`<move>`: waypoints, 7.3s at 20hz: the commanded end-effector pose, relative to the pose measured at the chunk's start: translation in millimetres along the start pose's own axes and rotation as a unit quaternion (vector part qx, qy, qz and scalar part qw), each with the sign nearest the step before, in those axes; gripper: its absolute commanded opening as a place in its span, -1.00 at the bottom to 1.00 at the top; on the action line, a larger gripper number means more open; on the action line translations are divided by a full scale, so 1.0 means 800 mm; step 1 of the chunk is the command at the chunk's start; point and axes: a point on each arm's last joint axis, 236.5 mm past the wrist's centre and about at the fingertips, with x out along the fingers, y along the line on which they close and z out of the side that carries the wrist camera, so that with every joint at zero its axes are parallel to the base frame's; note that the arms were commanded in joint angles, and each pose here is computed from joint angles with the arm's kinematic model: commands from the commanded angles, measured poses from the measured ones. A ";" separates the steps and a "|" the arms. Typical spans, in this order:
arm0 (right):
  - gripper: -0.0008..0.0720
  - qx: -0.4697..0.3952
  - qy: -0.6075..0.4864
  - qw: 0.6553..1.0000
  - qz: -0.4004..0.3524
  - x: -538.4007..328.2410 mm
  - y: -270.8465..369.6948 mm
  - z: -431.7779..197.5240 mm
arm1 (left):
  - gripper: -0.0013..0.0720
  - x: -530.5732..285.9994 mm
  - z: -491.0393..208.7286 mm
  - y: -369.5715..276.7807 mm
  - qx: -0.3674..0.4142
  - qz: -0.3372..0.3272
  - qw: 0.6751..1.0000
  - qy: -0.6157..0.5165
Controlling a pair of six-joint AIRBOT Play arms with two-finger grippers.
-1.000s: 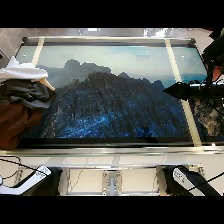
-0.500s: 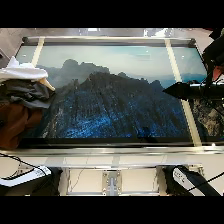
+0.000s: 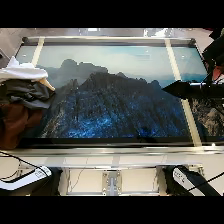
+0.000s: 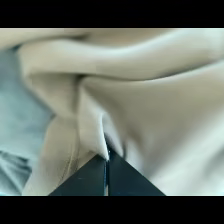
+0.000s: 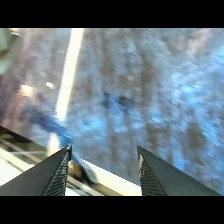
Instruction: Fold the shirts.
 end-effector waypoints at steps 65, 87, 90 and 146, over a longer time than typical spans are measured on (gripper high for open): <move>0.27 0.074 0.240 0.961 -0.119 0.064 -0.139 -0.221 | 0.92 -0.042 -0.287 -0.721 0.228 -0.456 0.851 0.129; -0.95 -0.146 0.068 0.973 -0.166 -0.006 -0.036 -0.072 | -0.93 -0.229 -0.115 -0.632 0.169 -0.540 0.824 -0.026; -0.95 -0.240 -0.054 0.954 -0.174 -0.105 0.068 -0.014 | -0.94 -0.365 -0.096 -0.570 0.177 -0.580 0.784 -0.136; 0.35 0.177 0.005 0.973 -0.148 0.074 -0.257 -0.001 | 0.92 0.045 -0.105 -0.319 -0.277 -0.273 0.921 -0.026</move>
